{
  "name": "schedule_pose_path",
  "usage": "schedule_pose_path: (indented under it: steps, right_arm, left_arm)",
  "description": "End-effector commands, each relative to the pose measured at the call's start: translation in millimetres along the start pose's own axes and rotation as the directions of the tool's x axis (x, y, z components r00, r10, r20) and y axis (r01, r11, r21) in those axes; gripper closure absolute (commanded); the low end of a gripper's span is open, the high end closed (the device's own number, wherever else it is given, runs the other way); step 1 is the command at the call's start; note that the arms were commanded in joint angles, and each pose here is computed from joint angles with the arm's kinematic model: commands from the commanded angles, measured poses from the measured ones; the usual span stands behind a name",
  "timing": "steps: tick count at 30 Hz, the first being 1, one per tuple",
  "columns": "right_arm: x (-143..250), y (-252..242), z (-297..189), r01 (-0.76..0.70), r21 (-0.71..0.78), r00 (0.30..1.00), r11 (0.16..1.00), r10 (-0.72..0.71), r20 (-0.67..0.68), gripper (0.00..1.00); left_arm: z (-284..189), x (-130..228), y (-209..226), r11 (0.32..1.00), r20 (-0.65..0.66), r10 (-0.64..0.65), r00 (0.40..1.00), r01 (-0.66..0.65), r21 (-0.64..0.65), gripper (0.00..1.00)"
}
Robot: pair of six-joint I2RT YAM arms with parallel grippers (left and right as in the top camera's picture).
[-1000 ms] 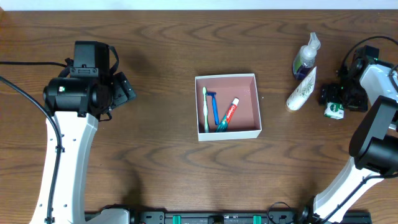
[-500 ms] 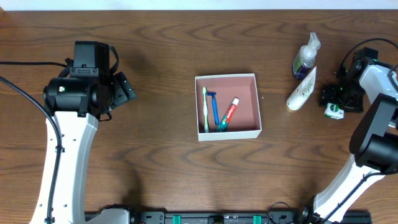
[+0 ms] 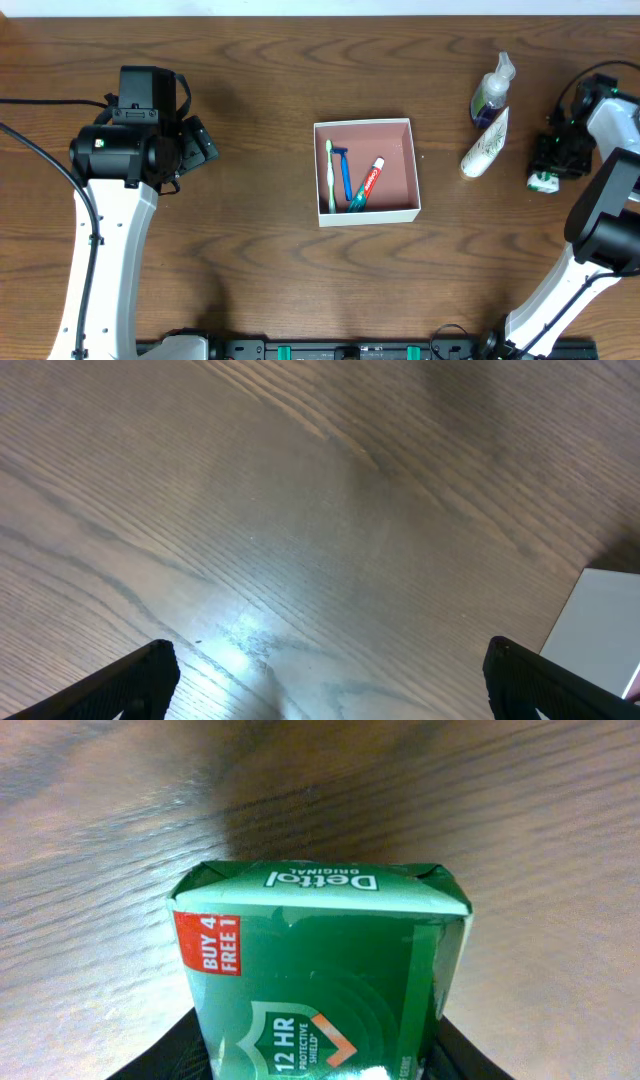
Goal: Pack container
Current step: 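Lower the right gripper and grasp the Dettol soap box, then lift the soap box and carry it left over the box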
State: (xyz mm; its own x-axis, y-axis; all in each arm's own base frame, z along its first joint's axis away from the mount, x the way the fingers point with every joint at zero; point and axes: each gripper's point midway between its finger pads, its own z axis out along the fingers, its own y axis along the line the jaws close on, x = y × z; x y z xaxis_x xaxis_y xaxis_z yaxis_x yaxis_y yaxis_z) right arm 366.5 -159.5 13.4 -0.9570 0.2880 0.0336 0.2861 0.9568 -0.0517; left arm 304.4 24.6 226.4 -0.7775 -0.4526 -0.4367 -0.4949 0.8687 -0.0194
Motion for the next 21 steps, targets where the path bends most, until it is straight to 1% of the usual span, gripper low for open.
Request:
schedule_pose_path:
  steps: [1, 5, 10, 15, 19, 21]
  right_arm:
    - [-27, -8, -37, -0.021, 0.022, 0.996, 1.000, 0.019, 0.084, 0.68]
    - [-41, -10, -85, -0.023, 0.012, 0.990, 1.000, 0.021, 0.136, 0.68]
    - [-51, 7, -155, 0.005, -0.075, 0.973, 0.997, 0.012, 0.229, 0.67]
    - [-47, 44, -226, 0.091, -0.140, 0.939, 0.986, -0.038, 0.342, 0.67]
    - [-34, 83, -273, 0.191, -0.130, 0.897, 0.973, -0.119, 0.426, 0.66]
    - [-30, 107, -292, 0.251, -0.121, 0.862, 0.960, -0.165, 0.480, 0.66]
  left_arm:
    - [1, -1, 2, 1.000, -0.001, -0.019, 1.000, 0.019, -0.009, 0.02]
    - [1, -1, 2, 1.000, -0.001, -0.019, 1.000, 0.019, -0.009, 0.02]
    - [1, -1, 2, 1.000, -0.001, -0.019, 1.000, 0.019, -0.009, 0.02]
    - [1, -1, 2, 1.000, -0.001, -0.019, 1.000, 0.019, -0.009, 0.02]
    - [1, -1, 2, 1.000, -0.001, -0.019, 1.000, 0.019, -0.009, 0.02]
    - [1, -1, 2, 1.000, -0.001, -0.019, 1.000, 0.019, -0.009, 0.02]
